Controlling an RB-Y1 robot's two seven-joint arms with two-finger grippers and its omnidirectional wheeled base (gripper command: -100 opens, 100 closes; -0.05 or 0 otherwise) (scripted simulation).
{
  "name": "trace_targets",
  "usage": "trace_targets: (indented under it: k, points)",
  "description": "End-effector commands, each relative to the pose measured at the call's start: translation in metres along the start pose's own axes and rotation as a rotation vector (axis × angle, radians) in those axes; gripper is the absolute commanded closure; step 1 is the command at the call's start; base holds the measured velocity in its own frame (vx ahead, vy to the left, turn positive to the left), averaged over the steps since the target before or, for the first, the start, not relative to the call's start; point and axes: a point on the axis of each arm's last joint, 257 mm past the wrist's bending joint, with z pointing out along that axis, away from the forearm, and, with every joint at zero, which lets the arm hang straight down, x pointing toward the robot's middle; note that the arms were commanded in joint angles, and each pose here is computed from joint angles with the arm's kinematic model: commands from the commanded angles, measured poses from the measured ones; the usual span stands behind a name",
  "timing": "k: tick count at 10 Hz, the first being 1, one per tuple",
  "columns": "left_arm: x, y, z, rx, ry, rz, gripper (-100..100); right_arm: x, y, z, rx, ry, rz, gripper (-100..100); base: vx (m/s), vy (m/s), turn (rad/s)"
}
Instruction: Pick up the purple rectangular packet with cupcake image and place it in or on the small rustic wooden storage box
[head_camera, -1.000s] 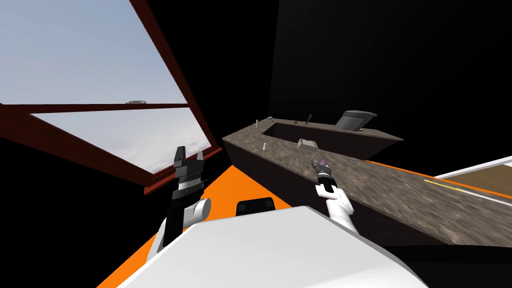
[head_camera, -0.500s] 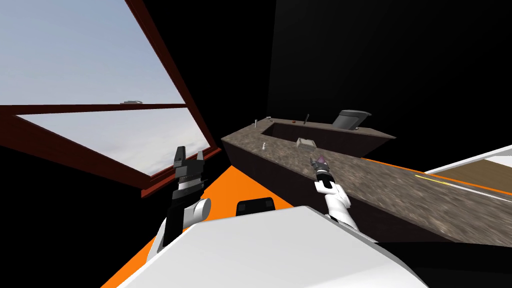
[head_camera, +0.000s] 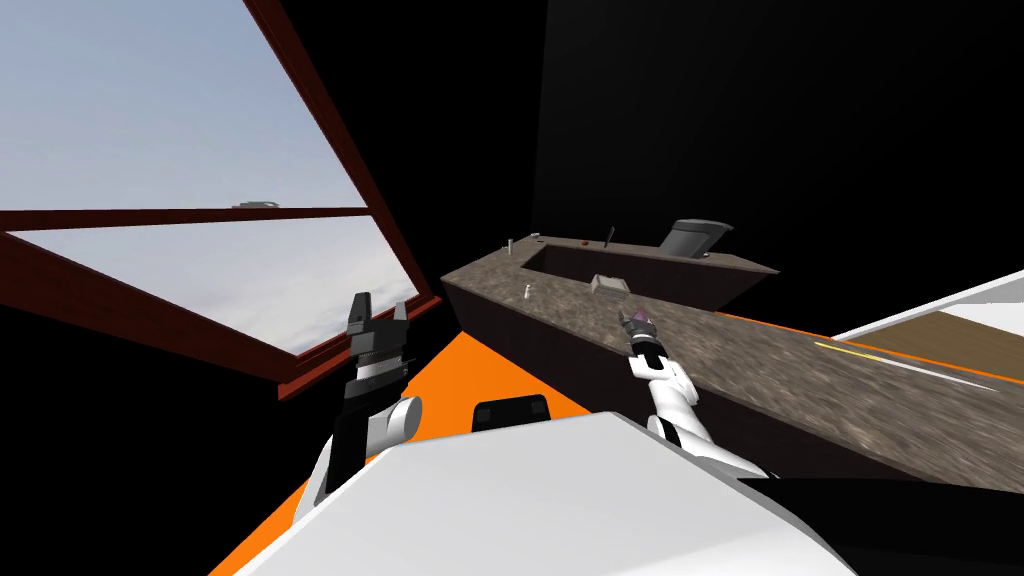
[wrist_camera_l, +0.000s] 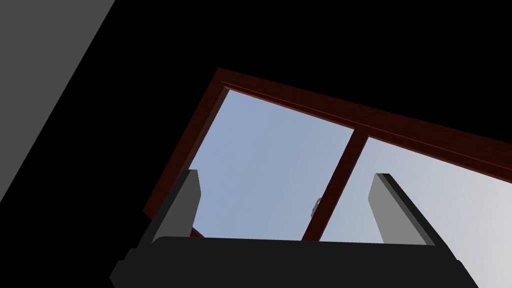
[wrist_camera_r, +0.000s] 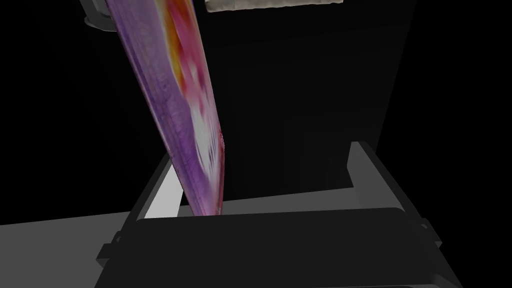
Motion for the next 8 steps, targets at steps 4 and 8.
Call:
trace_targets:
  k: [4, 8]
  points:
    - [0.0, 0.0, 0.0, 0.0, 0.0, 0.0, 0, -0.005, 0.002, 0.018, -0.013, -0.011, -0.001, -100, -0.007, 0.022, -0.034]
    - [0.0, 0.0, 0.0, 0.0, 0.0, 0.0, 0, 0.009, -0.004, 0.026, -0.006, 0.026, 0.002, -100, -0.009, 0.022, -0.035]
